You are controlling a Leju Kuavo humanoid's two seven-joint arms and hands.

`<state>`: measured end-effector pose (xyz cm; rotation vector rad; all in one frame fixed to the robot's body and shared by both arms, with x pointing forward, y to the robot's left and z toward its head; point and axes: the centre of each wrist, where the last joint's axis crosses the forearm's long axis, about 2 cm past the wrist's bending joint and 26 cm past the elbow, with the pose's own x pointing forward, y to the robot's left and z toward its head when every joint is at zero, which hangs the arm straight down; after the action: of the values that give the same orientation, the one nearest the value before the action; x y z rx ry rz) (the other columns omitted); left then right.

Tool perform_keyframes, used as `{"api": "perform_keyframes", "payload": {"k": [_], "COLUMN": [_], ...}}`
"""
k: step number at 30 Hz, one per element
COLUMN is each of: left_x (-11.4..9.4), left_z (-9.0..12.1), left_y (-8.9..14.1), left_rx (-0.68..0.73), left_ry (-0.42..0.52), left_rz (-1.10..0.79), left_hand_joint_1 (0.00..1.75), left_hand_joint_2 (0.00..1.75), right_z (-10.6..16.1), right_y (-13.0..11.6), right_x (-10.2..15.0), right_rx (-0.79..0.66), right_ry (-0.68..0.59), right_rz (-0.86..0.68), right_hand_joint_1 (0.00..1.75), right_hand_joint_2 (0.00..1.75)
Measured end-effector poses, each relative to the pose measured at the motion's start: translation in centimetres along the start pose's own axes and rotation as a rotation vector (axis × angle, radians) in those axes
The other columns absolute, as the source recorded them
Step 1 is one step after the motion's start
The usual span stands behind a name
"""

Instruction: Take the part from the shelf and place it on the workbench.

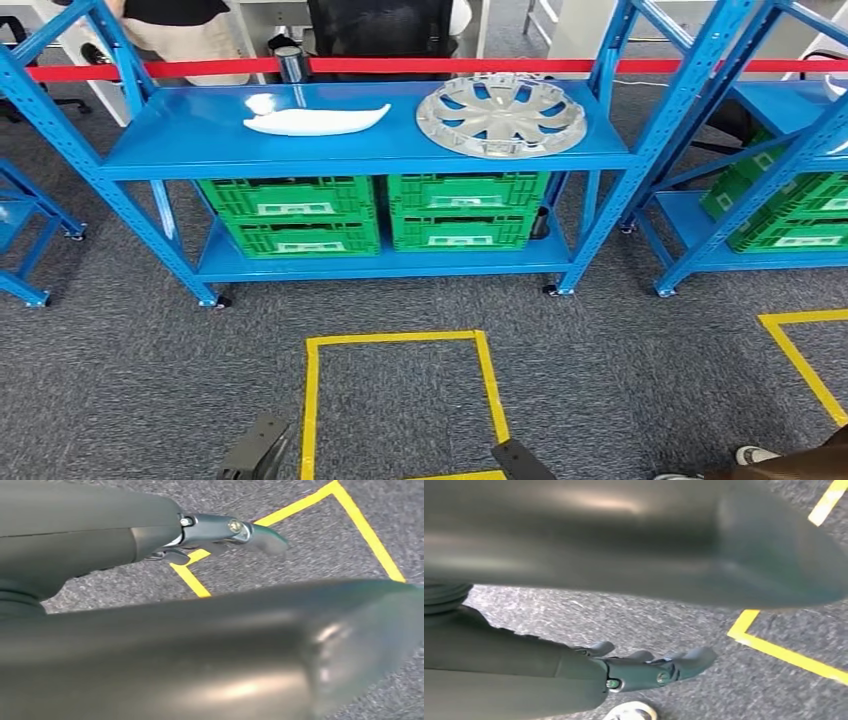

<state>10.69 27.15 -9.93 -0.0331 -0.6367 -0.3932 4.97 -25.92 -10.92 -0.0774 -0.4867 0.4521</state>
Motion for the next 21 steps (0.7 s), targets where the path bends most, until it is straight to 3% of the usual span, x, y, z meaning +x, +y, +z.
{"api": "perform_keyframes", "payload": {"k": [21], "left_x": [-0.76], "left_z": [0.32], "left_y": [0.06], "left_rx": [-0.010], "left_ry": [0.016], "left_rz": [0.013], "left_hand_joint_1": [0.00], "left_hand_joint_2": [0.00], "right_z": [0.06], "right_y": [0.05], "right_x": [-0.17], "right_rx": [0.004], "right_ry": [0.021], "right_rz": [-0.009], "right_hand_joint_1": [0.00], "right_hand_joint_2": [0.00]}}
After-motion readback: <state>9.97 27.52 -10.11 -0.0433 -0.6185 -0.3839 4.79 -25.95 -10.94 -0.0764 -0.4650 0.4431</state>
